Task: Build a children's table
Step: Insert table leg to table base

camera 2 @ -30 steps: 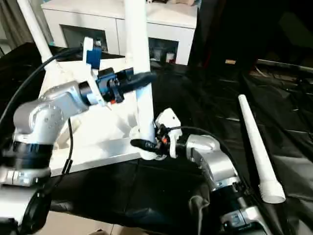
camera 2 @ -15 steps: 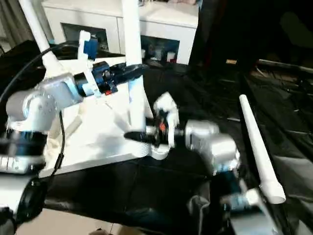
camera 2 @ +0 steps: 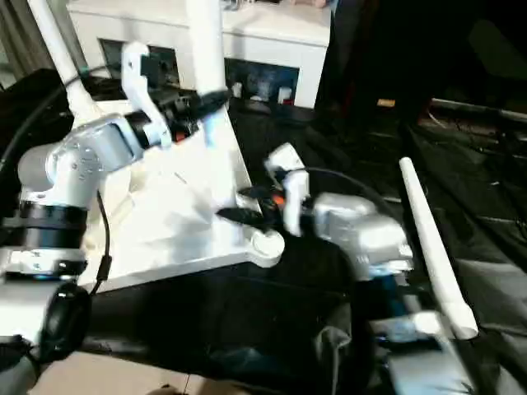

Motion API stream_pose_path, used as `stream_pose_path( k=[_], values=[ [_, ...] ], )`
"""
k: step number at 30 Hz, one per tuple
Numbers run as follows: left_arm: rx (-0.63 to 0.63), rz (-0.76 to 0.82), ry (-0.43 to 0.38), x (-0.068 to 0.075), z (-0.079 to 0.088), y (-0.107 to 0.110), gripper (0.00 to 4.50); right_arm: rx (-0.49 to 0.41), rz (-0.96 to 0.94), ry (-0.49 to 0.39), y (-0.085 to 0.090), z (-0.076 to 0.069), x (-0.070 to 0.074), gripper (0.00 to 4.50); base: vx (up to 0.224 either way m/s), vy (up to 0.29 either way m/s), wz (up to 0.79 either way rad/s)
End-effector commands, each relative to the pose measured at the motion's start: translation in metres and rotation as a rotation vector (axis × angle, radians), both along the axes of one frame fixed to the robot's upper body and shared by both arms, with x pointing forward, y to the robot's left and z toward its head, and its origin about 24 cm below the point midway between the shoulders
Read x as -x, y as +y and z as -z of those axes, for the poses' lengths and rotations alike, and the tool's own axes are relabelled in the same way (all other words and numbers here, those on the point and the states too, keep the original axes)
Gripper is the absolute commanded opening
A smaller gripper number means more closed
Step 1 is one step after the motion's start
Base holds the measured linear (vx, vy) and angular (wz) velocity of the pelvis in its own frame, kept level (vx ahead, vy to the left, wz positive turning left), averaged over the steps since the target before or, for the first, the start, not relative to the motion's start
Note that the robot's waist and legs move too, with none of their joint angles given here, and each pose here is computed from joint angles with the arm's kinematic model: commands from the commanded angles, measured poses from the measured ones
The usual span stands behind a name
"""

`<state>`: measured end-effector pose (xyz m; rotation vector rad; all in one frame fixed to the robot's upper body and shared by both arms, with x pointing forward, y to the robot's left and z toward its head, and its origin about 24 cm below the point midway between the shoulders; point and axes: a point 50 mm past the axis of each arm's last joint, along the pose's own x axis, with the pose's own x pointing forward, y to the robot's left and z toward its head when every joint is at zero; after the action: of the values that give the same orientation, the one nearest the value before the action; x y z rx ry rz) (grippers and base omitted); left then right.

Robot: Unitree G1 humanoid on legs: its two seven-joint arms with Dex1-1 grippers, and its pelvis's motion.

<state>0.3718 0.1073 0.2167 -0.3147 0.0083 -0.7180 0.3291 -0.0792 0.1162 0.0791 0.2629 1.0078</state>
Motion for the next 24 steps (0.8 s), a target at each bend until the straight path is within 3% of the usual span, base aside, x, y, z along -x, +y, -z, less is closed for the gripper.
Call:
stream_pose_path(
  k=[1,6,10,24],
  values=[
    [-0.007,-0.016,-0.040,0.004,-0.009,-0.004,1.71,0.007,0.077,-0.034,0.004,-0.004,-0.004,3.54,0.000,0.000,0.00],
    [-0.008,-0.008,-0.042,0.010,-0.011,-0.014,1.71,0.012,0.159,-0.014,0.017,0.003,-0.006,3.54,0.000,0.000,0.00],
    [-0.012,-0.013,-0.056,0.011,-0.015,-0.015,1.71,0.018,0.185,-0.020,0.022,0.001,-0.009,3.54,0.000,0.000,0.00],
    [-0.093,0.004,-0.102,0.016,-0.018,-0.017,1.71,0.083,0.159,0.023,0.012,-0.004,-0.013,3.54,0.000,0.000,0.00]
  ],
)
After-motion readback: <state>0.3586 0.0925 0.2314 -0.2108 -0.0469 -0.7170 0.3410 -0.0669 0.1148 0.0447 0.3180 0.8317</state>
